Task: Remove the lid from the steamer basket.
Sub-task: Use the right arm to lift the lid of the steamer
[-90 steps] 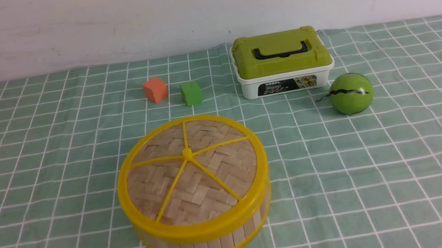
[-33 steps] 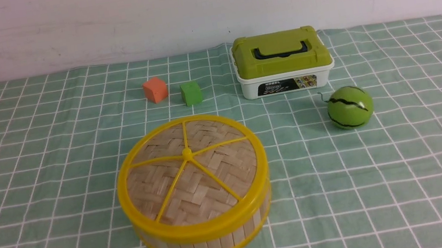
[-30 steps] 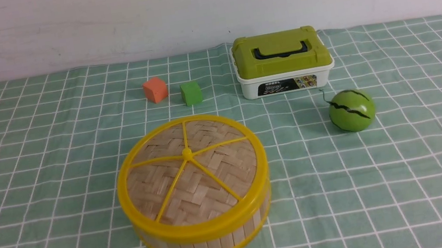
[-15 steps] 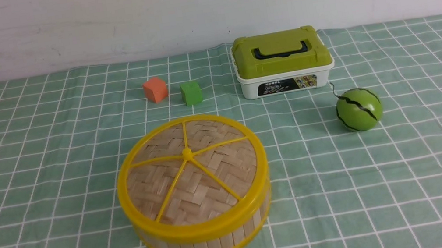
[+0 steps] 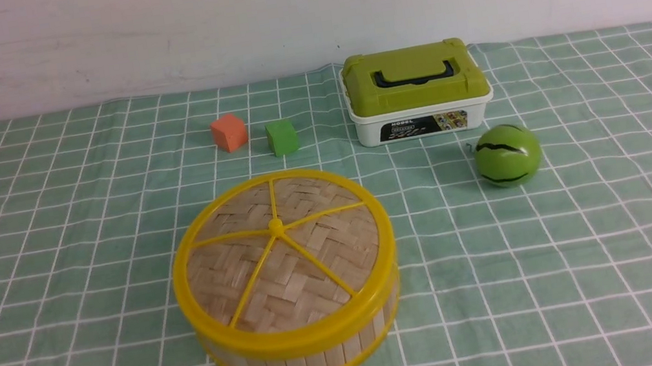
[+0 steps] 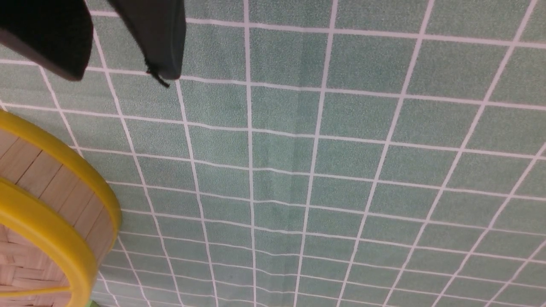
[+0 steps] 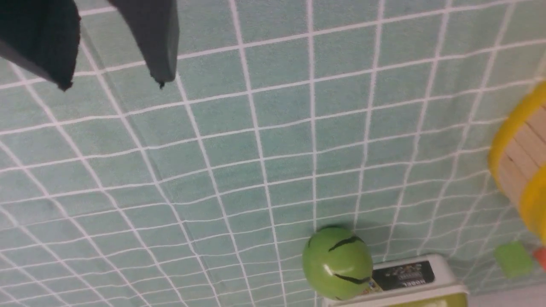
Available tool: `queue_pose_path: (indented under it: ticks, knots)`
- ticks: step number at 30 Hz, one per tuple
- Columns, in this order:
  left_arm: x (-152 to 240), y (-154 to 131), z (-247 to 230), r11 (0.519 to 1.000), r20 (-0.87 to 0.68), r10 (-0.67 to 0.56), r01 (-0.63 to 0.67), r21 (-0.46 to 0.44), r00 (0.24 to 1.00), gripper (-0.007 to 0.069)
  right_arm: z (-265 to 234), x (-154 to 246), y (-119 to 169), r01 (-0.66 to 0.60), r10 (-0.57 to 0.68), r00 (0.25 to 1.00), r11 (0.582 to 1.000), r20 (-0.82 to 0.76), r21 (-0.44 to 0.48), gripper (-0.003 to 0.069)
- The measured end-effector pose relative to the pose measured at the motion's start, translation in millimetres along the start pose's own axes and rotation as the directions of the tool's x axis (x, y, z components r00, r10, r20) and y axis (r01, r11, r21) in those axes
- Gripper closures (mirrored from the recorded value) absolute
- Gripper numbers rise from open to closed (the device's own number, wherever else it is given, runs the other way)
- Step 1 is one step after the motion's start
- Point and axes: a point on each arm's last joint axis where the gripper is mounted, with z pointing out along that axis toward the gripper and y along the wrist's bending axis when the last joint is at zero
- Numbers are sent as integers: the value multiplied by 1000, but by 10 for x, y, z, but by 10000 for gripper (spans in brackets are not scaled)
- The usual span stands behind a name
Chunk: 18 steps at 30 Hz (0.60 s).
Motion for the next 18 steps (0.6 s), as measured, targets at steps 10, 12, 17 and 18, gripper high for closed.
queue_pose_path:
  ticks: [10, 12, 17, 18]
  knots:
    - [0, 0, 0, 1000, 0, 0, 0, 0, 1000, 386, -25, -31, 221, -677, 665, 735, 706, -136, -209, 418]
    - [0, 0, 0, 1000, 0, 0, 0, 0, 1000, 386, -29, -44, 233, -705, 693, 706, 673, -144, -222, 418]
    - [0, 0, 0, 1000, 0, 0, 0, 0, 1000, 386, -27, -95, 208, -672, 677, 732, 699, -76, -245, 418]
    - [0, 0, 0, 1000, 0, 0, 0, 0, 1000, 386, -27, -99, 205, -671, 678, 732, 699, -70, -246, 418]
